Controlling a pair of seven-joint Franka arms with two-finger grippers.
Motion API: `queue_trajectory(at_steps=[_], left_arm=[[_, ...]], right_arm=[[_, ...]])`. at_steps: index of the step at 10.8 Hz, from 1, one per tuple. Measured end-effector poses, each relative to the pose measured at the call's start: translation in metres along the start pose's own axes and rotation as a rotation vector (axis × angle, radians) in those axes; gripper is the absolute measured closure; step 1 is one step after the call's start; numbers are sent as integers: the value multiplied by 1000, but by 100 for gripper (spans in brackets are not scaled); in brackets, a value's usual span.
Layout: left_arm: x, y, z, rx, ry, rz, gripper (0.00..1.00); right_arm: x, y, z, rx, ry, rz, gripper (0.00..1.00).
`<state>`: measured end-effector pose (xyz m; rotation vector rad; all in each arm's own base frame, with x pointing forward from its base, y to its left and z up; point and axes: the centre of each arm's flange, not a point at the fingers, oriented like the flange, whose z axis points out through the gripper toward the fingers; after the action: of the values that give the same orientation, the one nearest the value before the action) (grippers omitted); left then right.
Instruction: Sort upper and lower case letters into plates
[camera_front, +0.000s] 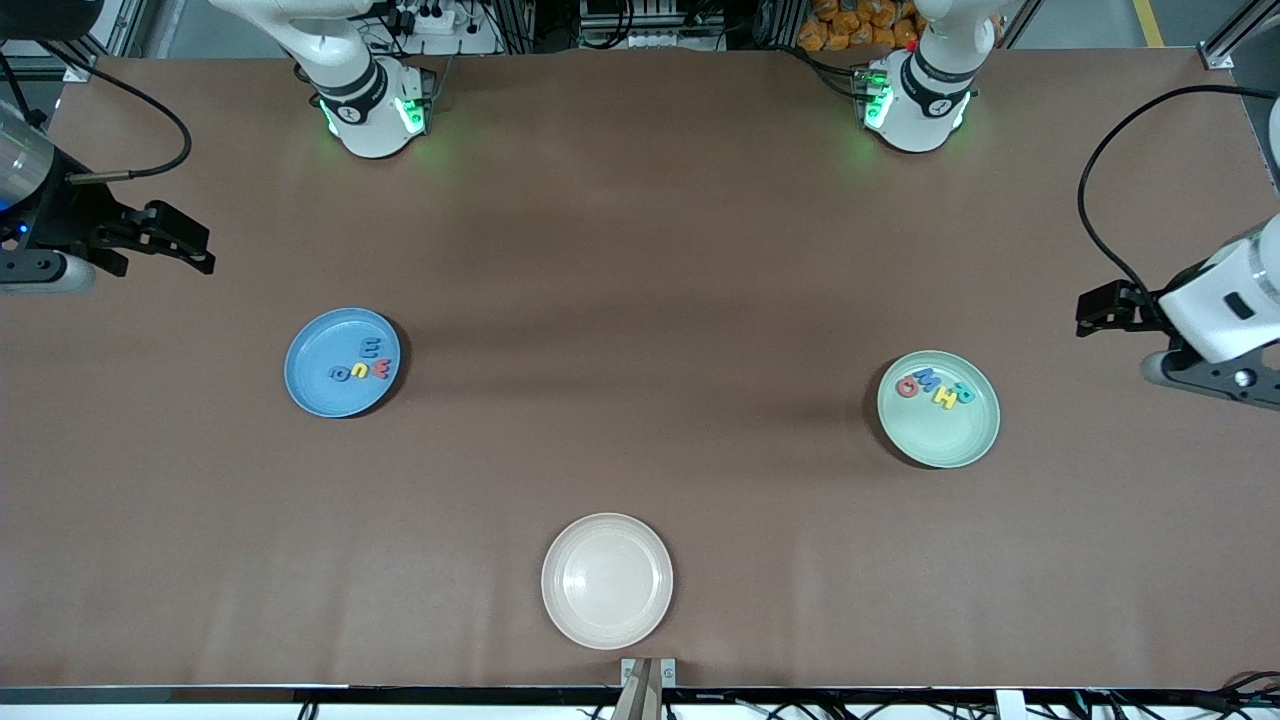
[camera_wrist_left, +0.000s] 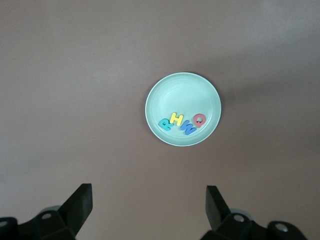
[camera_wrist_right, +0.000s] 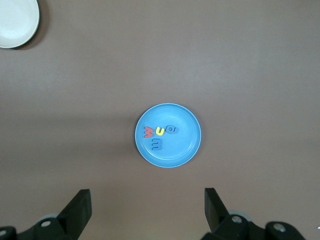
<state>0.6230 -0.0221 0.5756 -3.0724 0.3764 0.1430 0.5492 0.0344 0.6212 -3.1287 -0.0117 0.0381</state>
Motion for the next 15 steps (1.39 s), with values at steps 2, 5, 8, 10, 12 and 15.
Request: queue_trajectory(at_steps=[2,5,8,10,12,15], left_arm=[[-10,-13,-10,-8,13,-80,0],[-29,1,-9,23,-15,-100,0],[-44,17,0,25,-3,-83,0],[-49,11,-6,-15,21,-104,0],[-55,-1,-15,-18,44,-129,0],[-61,-1,-31,-13,76,-135,0]], right_arm=[[-1,0,-2,0,5,0,0],[-4,0,-9,0,22,0,0],[-5,-1,-12,0,31,-1,0],[-5,-1,-13,0,33,-1,0],[-5,-1,-13,0,38,-1,0],[-5,-1,-13,0,38,-1,0]])
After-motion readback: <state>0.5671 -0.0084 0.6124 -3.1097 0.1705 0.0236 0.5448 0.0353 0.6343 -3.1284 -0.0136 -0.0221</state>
